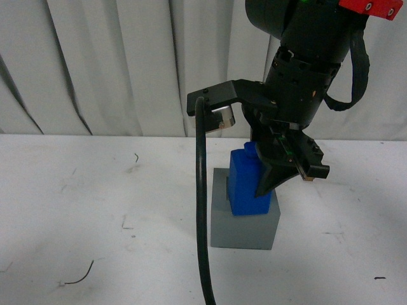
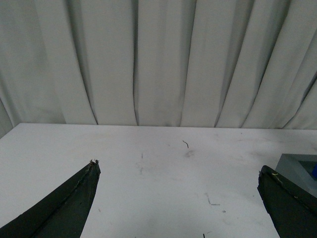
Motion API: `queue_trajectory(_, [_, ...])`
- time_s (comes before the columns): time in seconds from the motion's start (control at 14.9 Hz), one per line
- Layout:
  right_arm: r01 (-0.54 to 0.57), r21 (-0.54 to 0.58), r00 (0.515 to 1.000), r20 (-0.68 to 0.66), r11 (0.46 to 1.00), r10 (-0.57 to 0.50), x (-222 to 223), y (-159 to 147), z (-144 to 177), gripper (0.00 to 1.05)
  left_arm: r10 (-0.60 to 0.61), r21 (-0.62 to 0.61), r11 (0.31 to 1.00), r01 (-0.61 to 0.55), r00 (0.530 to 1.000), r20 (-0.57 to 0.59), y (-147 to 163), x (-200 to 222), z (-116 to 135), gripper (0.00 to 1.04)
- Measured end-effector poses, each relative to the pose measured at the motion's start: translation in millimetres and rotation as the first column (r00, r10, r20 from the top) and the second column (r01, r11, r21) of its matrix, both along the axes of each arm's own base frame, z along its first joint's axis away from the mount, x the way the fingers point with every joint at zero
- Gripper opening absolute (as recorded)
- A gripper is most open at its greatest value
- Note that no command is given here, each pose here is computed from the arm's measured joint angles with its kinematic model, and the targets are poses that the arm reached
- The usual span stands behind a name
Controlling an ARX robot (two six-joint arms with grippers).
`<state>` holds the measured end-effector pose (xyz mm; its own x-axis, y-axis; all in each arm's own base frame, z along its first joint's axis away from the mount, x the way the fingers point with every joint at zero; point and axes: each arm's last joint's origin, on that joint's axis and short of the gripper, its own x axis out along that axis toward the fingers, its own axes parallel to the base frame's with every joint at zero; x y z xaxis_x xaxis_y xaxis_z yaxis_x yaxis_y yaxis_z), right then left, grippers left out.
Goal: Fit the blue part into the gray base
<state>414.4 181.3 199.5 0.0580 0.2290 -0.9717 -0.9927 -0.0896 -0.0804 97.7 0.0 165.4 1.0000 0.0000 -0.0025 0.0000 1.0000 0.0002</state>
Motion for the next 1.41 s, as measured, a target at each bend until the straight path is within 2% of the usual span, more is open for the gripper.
queue_trajectory(0.27, [0.012,0.002,0.998,0.056,1.000,-0.012,10.8,3.5,3.1,0.47,0.000,0.000,1.000,0.000,1.000,0.000,0.0,0.0,0.0,0.98])
queue_trajectory(0.74, [0.031,0.005,0.997,0.064,1.000,-0.031,14.0,8.0,-2.7,0.47,0.000,0.000,1.000,0.000,1.000,0.000,0.0,0.0,0.0,0.98])
queue_trajectory(0.87, [0.088,0.002,0.996,0.023,0.996,-0.088,14.0,10.8,-3.6,0.47,0.000,0.000,1.000,0.000,1.000,0.000,0.0,0.0,0.0,0.98])
queue_trajectory(1.41, [0.111,-0.008,0.994,0.020,0.994,-0.111,13.9,11.5,-4.5,0.47,0.000,0.000,1.000,0.000,1.000,0.000,0.0,0.0,0.0,0.98])
